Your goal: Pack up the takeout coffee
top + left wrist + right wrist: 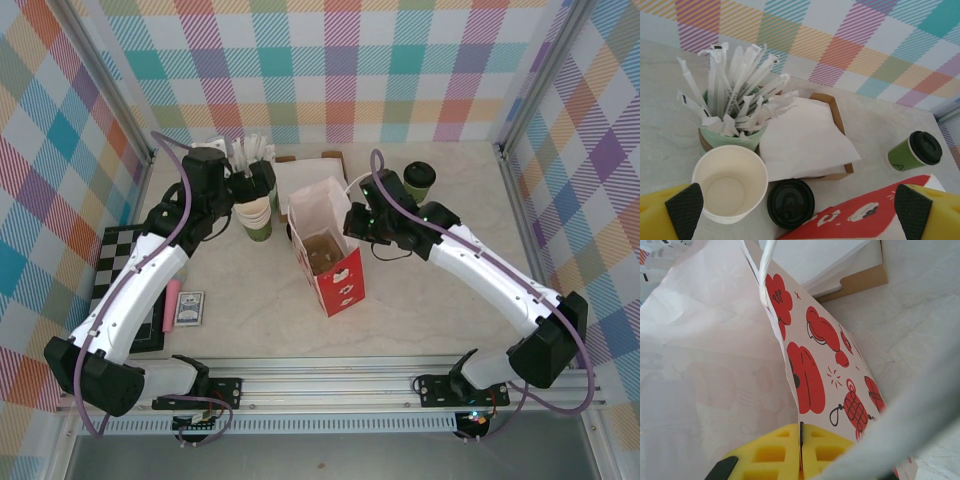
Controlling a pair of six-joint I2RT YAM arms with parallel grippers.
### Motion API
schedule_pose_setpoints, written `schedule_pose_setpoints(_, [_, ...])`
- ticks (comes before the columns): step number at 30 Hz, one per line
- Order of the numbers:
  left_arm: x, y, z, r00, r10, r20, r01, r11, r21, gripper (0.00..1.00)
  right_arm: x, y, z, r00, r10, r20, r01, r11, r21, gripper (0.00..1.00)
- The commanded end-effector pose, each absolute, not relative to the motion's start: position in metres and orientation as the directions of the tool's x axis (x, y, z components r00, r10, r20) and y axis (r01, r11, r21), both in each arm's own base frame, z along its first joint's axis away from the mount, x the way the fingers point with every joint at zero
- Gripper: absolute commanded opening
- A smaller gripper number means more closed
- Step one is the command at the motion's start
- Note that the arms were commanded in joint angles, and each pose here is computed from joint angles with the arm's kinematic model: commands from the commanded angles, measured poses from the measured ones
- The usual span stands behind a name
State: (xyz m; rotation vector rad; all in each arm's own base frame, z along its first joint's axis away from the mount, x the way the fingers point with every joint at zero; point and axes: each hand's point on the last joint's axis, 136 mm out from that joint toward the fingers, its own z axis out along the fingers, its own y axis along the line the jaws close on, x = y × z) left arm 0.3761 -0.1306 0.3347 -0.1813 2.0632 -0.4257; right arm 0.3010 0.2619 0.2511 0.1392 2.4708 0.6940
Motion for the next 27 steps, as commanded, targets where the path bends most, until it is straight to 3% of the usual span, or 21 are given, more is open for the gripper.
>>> schedule_pose_setpoints(1, [0.373, -0.147, 0.345, -0.523, -0.257, -0.813, 0.151, 0.910, -0.386, 1.00, 0.301, 0.257, 0.249, -0.829, 0.262, -0.494, -0.019, 0.870, 0.493, 0.00])
schedule_pose_setpoints(4, [0.371, -0.158, 0.346, -0.549, -0.234, -0.802, 0.202, 0.894, -0.399, 1.00, 0.298, 0.253, 0.246, -0.837, 0.242, -0.491, -0.019, 0.884, 0.468, 0.02])
schedule_pose_setpoints(7, [0.370, -0.163, 0.346, -0.566, -0.216, -0.796, 0.225, 0.888, -0.401, 1.00, 0.293, 0.251, 0.241, -0.853, 0.205, -0.480, -0.033, 0.897, 0.442, 0.10])
schedule_pose_setpoints(14, [0.369, -0.171, 0.341, -0.607, -0.203, -0.768, 0.234, 0.878, -0.418, 1.00, 0.287, 0.240, 0.254, -0.855, 0.027, -0.517, -0.157, 0.938, 0.308, 0.48])
schedule_pose_setpoints(17, [0.367, -0.170, 0.335, -0.644, -0.244, -0.725, 0.152, 0.888, -0.434, 1.00, 0.285, 0.238, 0.266, -0.836, -0.051, -0.546, -0.238, 0.931, 0.276, 0.67])
schedule_pose_setpoints(20, [0.361, -0.167, 0.323, -0.667, -0.297, -0.684, 0.022, 0.909, -0.416, 1.00, 0.282, 0.243, 0.293, -0.798, -0.121, -0.591, -0.356, 0.885, 0.301, 1.00])
schedule_pose_setpoints(23, [0.350, -0.177, 0.317, -0.670, -0.328, -0.666, -0.035, 0.910, -0.413, 1.00, 0.282, 0.237, 0.321, -0.751, -0.165, -0.640, -0.427, 0.860, 0.279, 1.00])
schedule_pose_setpoints(27, [0.341, -0.196, 0.297, -0.709, -0.315, -0.631, -0.081, 0.925, -0.371, 0.95, 0.308, 0.208, 0.358, -0.670, -0.072, -0.739, -0.374, 0.893, 0.252, 1.00])
